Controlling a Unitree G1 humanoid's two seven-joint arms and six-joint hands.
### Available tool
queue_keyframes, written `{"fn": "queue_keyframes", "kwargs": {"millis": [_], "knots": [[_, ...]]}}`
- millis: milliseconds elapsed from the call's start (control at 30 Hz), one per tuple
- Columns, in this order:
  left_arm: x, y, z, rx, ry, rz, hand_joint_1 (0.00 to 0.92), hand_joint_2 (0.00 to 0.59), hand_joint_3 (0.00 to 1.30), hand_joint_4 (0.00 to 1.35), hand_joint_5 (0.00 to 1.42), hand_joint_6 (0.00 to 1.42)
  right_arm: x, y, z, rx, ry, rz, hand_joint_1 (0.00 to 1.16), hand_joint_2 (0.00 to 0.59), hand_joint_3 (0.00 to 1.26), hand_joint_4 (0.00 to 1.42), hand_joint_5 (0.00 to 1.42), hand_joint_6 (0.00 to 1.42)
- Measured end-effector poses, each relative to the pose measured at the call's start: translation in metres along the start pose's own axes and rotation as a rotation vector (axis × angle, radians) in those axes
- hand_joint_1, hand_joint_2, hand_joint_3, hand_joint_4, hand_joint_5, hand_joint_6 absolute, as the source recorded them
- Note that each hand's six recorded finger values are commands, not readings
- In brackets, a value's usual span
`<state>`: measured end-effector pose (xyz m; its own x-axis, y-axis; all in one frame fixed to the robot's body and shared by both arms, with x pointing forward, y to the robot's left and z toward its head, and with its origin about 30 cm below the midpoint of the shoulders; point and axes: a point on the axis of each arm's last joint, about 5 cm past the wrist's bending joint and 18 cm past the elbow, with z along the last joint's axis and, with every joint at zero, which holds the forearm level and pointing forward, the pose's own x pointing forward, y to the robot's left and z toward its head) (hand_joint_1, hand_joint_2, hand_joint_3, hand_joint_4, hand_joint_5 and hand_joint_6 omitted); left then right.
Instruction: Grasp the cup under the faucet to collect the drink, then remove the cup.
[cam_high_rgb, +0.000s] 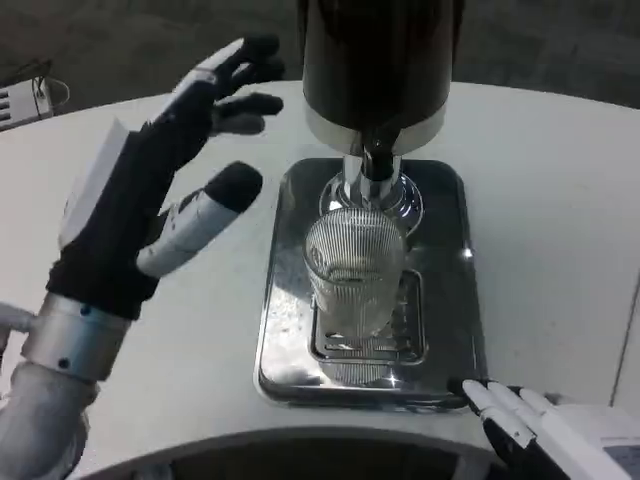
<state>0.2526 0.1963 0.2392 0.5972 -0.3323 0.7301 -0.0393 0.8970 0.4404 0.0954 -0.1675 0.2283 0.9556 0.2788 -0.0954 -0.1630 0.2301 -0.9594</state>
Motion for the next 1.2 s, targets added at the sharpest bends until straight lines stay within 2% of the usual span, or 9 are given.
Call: {"fn": "queue_keyframes", "kwargs": {"millis": [133,233,567,700,1000,1200], "knots": [[0.019,0.006,0.0071,-0.032,-0.026,-0.061,0.0,0.043,0.26,0.27,0.39,0.4,0.0,0.0001,0.0002,0.0,0.0,0.001,0.61,0.443,0.0,0.0,0.0,0.0],[0.031,0.008,0.0095,-0.052,-0.012,-0.134,0.0,0.053,0.26,0.27,0.39,0.4,0.0,0.0004,0.0002,-0.001,0.003,0.002,0.61,0.443,0.0,0.0,0.0,0.0],[0.053,0.013,0.0125,-0.06,0.038,-0.33,0.0,0.062,0.22,0.21,0.35,0.37,0.0,0.001,0.0007,0.006,0.004,0.0,0.61,0.443,0.0,0.0,0.0,0.0],[0.055,0.013,0.0127,-0.062,0.042,-0.356,0.0,0.064,0.21,0.19,0.33,0.35,0.001,0.0007,0.0012,0.005,-0.001,-0.003,0.61,0.443,0.0,0.0,0.0,0.0],[0.059,0.012,0.0064,-0.052,0.077,-0.404,0.0,0.066,0.16,0.15,0.29,0.31,0.003,-0.0003,0.0038,0.01,-0.02,-0.004,0.61,0.443,0.0,0.0,0.0,0.0],[0.064,0.009,0.0034,-0.05,0.09,-0.465,0.0,0.067,0.15,0.12,0.27,0.31,0.004,-0.0006,0.003,0.02,-0.012,0.005,0.61,0.443,0.0,0.0,0.0,0.0]]}}
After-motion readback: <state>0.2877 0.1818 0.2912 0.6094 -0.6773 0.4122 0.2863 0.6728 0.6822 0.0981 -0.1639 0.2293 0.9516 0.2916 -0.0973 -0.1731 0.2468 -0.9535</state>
